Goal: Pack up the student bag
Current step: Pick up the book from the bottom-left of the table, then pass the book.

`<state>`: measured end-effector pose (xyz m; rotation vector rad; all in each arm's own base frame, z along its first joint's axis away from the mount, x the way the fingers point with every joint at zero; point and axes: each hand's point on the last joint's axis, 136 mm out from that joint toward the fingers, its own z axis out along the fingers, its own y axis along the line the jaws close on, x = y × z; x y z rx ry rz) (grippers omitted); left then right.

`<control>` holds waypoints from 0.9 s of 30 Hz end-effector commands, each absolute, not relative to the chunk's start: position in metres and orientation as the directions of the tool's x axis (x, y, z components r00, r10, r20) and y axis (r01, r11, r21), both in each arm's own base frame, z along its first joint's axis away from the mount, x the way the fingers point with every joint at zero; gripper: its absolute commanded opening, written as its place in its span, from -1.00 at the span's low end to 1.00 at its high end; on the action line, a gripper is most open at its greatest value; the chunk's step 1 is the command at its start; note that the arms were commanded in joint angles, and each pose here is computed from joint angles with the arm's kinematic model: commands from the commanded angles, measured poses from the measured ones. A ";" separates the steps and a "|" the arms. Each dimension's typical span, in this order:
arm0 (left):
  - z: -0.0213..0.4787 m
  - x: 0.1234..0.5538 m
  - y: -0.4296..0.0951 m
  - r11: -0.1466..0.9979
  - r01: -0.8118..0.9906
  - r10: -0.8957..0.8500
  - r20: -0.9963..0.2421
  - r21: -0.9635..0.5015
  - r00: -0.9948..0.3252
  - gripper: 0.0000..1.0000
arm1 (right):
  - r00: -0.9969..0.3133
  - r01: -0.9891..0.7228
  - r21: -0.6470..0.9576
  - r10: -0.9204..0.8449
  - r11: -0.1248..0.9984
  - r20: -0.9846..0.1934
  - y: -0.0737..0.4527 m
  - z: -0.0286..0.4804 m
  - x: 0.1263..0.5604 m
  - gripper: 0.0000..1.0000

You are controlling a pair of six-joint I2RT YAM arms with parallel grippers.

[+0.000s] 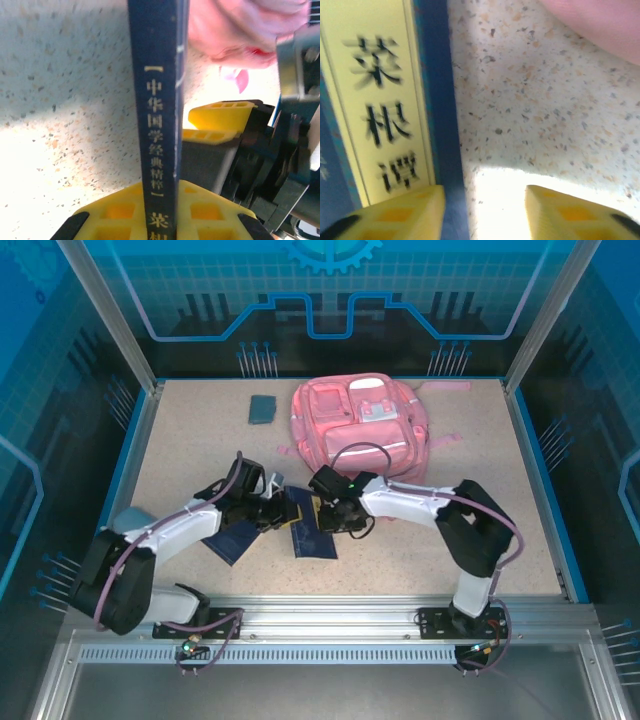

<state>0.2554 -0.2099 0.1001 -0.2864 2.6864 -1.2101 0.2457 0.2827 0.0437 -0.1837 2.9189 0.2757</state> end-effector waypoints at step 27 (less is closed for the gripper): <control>0.352 0.374 -0.180 0.221 0.188 -0.723 -0.290 -0.957 -0.627 -0.85 | -0.879 -0.130 0.991 0.467 -0.034 -0.100 0.304 0.272 0.357 0.80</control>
